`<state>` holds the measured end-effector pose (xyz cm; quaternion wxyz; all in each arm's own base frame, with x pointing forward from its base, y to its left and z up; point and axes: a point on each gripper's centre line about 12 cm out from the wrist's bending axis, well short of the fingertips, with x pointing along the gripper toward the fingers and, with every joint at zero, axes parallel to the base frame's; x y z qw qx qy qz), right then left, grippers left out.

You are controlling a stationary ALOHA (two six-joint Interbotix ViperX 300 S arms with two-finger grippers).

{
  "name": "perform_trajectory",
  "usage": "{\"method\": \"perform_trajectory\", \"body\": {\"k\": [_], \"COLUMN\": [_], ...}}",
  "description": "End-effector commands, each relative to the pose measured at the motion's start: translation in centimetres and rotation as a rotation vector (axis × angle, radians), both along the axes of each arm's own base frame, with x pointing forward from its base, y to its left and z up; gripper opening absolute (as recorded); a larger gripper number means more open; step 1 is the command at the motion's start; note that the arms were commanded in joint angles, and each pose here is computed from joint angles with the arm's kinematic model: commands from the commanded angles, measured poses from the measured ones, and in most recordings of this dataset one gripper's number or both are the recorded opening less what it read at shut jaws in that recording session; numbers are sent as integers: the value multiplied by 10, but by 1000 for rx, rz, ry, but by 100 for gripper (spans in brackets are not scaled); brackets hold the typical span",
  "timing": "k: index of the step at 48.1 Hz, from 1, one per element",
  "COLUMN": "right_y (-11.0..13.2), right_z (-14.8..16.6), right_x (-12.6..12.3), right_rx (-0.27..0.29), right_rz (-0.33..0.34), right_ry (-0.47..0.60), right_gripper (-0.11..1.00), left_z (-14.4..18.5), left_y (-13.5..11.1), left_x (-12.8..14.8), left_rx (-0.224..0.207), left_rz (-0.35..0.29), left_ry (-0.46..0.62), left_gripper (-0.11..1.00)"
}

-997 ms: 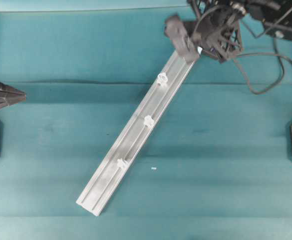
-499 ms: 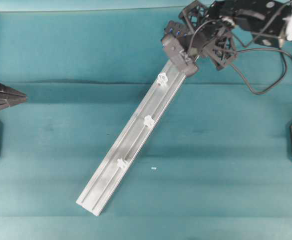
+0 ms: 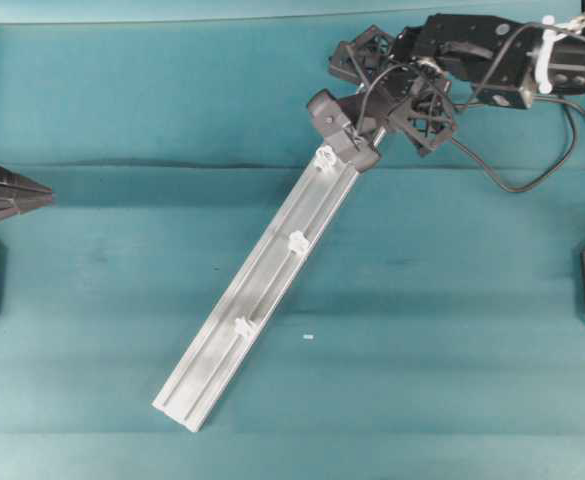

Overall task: Pass the USB cable through three rings with both arms.
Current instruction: 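Insert the plug through the first white ring with the right gripper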

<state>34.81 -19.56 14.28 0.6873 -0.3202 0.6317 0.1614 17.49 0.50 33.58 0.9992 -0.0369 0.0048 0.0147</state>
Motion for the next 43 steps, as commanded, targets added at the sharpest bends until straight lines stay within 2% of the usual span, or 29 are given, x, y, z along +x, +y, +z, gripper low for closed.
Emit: {"method": "perform_trajectory", "body": {"k": [1,28,43], "right_y": [1,9,22], "right_z": [1,-4,-3], "right_x": [5,15,25], "right_rx": [-12,-20,-11], "right_rz": [26,54,78], "right_ry": [-13,-38,-71], "right_gripper": [7,7,7], "left_z": [6,7,6], "left_y": [1,0,0], "left_x": [4,4,5], "left_rx": [3,6,6], "left_rz": [3,2,2], "left_ry": [-6,-7,-1], "left_gripper": [0,0,0]}}
